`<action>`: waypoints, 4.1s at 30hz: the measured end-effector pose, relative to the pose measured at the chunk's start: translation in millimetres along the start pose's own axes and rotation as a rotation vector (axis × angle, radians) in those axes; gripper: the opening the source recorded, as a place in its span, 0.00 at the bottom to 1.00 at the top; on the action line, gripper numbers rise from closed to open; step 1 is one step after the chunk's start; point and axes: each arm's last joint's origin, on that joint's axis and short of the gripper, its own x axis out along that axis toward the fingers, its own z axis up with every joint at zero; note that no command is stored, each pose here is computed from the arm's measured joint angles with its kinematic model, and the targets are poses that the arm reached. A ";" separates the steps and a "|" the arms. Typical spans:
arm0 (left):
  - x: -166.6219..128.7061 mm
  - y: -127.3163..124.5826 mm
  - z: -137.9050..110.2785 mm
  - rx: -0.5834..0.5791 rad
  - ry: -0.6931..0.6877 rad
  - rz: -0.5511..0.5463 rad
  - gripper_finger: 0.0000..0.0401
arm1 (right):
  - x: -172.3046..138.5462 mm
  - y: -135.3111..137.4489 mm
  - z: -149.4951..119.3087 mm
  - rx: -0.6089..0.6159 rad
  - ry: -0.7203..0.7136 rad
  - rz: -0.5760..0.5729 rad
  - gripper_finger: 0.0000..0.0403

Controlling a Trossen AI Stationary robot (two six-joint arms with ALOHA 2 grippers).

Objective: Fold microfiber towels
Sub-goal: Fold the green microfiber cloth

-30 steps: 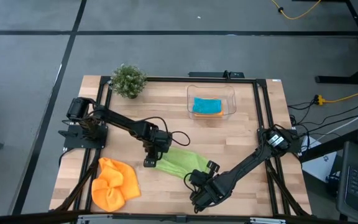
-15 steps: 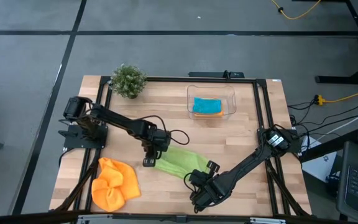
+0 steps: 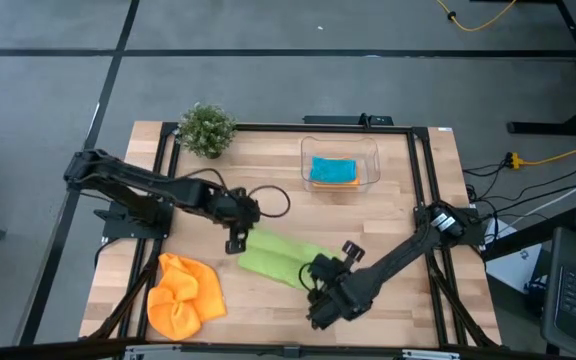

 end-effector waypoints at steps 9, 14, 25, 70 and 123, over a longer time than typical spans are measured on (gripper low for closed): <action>15.6 26.7 6.2 0.038 0.025 0.134 0.00 | 32.7 -24.7 27.8 -0.010 0.069 -0.141 0.00; 37.7 38.8 9.9 0.046 0.060 0.197 0.00 | 46.6 -34.3 36.8 0.005 0.061 -0.200 0.00; 52.7 38.1 10.0 0.049 0.087 0.193 0.00 | 65.7 -38.4 29.6 0.005 0.140 -0.226 0.00; 37.0 -67.4 -32.8 0.214 0.119 0.083 0.00 | 42.9 33.6 -29.3 0.020 0.095 0.141 0.00; 78.3 -107.4 -61.7 0.141 0.217 -0.087 0.56 | 41.0 39.4 -29.7 0.043 0.089 0.193 0.01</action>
